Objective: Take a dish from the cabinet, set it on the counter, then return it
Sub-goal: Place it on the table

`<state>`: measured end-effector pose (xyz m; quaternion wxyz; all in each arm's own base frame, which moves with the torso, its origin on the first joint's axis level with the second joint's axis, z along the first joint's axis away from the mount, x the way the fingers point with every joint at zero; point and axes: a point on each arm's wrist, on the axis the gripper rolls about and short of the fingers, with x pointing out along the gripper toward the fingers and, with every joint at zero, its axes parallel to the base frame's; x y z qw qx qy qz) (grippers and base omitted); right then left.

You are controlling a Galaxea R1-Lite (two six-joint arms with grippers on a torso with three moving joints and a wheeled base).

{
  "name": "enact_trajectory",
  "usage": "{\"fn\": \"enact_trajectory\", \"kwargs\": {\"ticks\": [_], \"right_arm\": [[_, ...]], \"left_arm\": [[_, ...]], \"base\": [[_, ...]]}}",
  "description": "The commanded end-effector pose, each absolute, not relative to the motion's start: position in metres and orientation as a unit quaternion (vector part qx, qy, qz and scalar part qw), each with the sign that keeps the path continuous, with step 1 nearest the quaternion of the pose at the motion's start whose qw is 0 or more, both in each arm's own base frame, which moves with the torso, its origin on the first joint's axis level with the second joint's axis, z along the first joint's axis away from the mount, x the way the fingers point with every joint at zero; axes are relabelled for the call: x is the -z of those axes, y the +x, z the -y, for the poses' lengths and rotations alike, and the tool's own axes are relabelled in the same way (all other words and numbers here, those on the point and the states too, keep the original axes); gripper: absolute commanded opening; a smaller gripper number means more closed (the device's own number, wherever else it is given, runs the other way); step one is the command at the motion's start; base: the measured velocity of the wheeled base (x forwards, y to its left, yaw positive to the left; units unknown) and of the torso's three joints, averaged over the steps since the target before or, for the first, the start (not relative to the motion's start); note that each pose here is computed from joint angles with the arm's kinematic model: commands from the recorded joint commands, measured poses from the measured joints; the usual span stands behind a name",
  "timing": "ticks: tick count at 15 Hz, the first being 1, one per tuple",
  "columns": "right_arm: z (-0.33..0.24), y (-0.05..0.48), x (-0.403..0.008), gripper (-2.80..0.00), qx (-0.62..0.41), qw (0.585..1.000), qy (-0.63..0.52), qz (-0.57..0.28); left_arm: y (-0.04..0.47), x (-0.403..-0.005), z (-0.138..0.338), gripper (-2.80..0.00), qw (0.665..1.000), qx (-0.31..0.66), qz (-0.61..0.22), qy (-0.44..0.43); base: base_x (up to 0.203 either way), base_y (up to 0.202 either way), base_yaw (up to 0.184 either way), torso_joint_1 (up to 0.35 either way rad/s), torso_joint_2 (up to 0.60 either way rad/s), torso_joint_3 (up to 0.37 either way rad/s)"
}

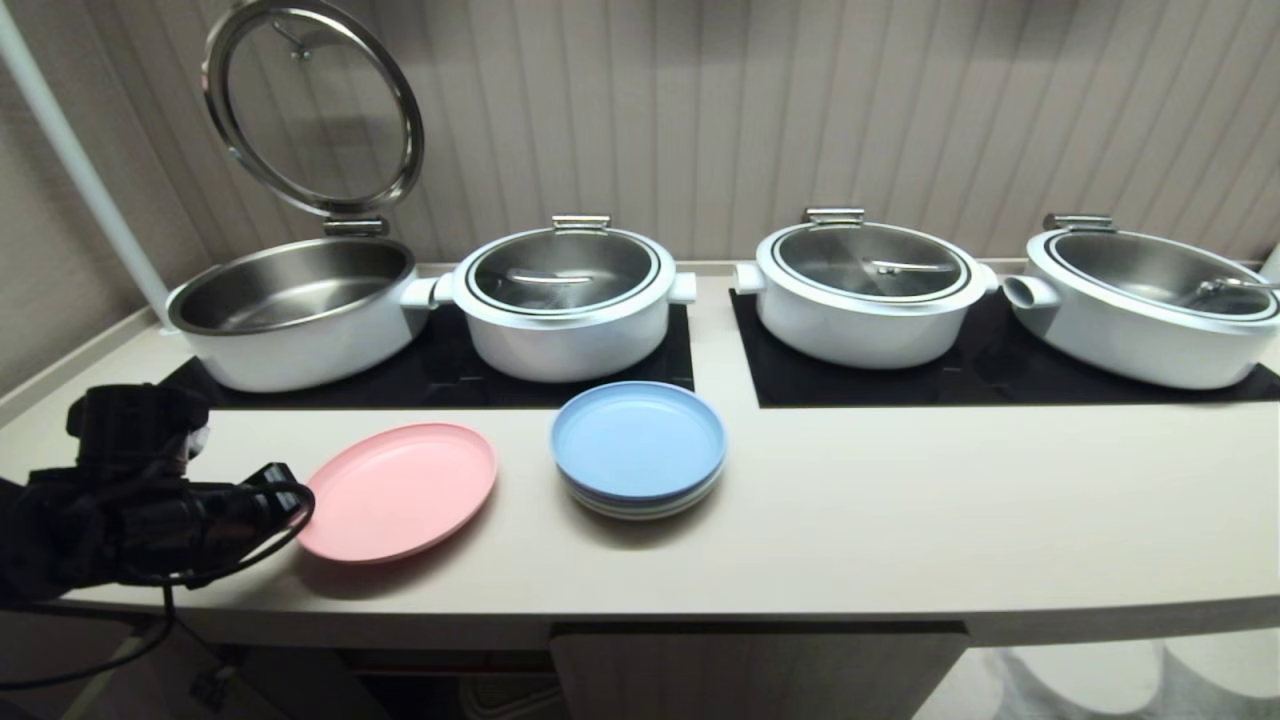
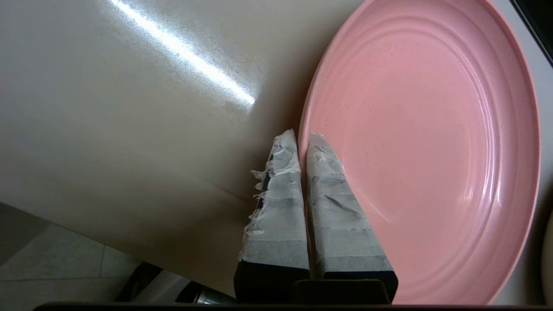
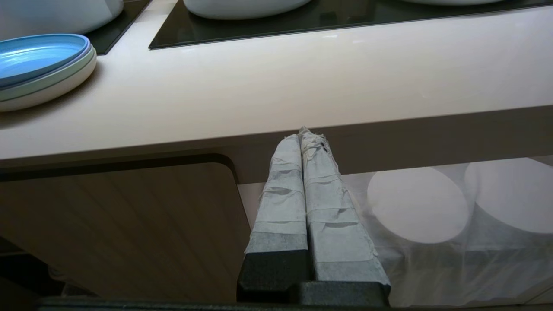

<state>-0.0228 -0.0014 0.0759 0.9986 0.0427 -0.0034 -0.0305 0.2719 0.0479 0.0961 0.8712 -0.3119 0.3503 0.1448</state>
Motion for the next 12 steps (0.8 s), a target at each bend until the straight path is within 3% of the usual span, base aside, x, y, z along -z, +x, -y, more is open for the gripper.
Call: {"fn": "enact_trajectory", "kwargs": {"ticks": [1,12], "right_arm": [[0.0014,-0.0228,-0.076,-2.8,0.031,0.999,0.043,0.004],[0.0014,-0.0228,-0.076,-2.8,0.031,0.999,0.043,0.004]], "left_arm": [[0.2743,-0.0907,-0.0484,-2.8,0.867,-0.147,-0.357,-0.314],[0.2739,-0.0912,-0.047,-2.8,0.868,-0.145,-0.358,-0.313]], "base": [[0.0,0.0,0.0,0.0,0.0,0.0],[0.0,0.0,0.0,0.0,0.0,0.0]]}}
